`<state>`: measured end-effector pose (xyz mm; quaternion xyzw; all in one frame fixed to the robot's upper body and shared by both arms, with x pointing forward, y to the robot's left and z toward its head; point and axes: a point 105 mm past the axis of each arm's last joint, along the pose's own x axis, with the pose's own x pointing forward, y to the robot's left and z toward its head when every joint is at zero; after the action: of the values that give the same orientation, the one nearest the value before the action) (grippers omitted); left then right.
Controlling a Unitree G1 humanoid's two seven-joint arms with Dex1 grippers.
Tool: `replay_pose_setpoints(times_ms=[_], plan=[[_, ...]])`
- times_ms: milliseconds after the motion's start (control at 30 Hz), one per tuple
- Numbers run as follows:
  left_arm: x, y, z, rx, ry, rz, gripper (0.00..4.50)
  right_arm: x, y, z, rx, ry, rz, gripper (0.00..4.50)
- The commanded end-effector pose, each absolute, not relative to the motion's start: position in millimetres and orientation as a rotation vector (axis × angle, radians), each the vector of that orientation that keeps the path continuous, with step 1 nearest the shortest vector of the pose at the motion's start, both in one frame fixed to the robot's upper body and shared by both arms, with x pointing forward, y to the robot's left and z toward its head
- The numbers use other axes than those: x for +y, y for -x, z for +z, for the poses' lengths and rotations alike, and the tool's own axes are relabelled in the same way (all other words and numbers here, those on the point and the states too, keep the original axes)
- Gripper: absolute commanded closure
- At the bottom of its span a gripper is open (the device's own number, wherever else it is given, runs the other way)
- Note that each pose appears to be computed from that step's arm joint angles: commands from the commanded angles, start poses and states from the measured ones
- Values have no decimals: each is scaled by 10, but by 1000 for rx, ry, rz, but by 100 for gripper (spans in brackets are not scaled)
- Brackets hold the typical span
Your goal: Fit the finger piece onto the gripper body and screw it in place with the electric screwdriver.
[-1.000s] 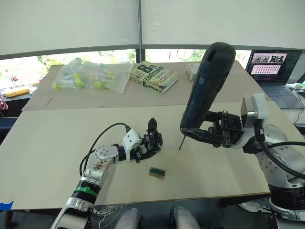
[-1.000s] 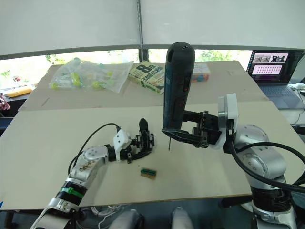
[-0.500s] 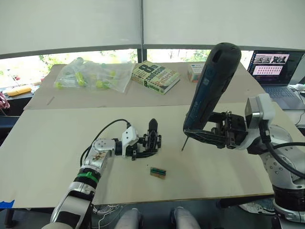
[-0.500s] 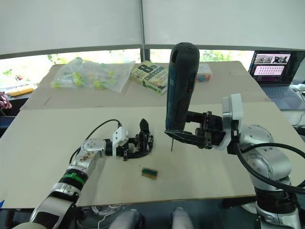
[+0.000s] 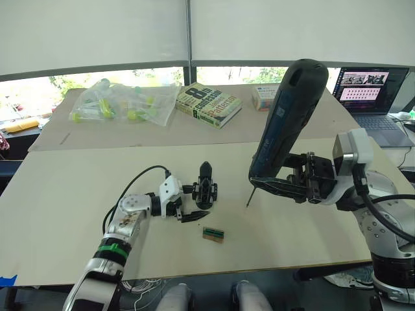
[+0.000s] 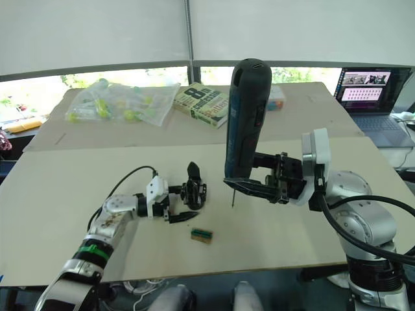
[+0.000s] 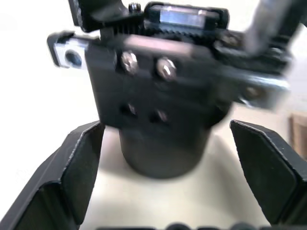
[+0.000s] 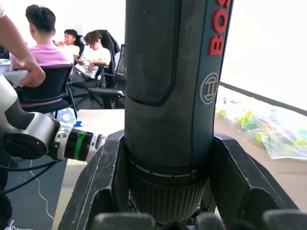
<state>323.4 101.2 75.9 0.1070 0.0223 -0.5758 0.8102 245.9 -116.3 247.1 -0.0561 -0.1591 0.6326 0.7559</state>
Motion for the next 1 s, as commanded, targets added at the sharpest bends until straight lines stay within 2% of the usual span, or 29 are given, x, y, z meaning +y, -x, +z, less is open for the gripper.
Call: replay_pose_setpoints(times_ms=[33, 367, 533, 633, 700, 733, 1000], plan=[[974, -3217, 919, -10, -233, -1178, 9, -1153, -2366, 2598, -408, 146, 1406, 254], [692, -3162, 834, 43, -196, -1054, 9, -1117, -2371, 2618, -410, 130, 1417, 254], [696, -3160, 743, 81, -197, -1021, 9, -1117, -2374, 2625, -410, 132, 1415, 254], [722, -3179, 717, 96, -196, -1002, 92, -1115, -2373, 2631, -411, 132, 1414, 254], [743, -3193, 702, 105, -192, -989, 190, -1111, -2372, 2633, -411, 132, 1413, 254], [756, -3203, 694, 111, -187, -980, 210, -1109, -2372, 2634, -411, 132, 1412, 254], [781, -3204, 682, 118, -180, -1004, 211, -1095, -2379, 2644, -412, 133, 1405, 254]])
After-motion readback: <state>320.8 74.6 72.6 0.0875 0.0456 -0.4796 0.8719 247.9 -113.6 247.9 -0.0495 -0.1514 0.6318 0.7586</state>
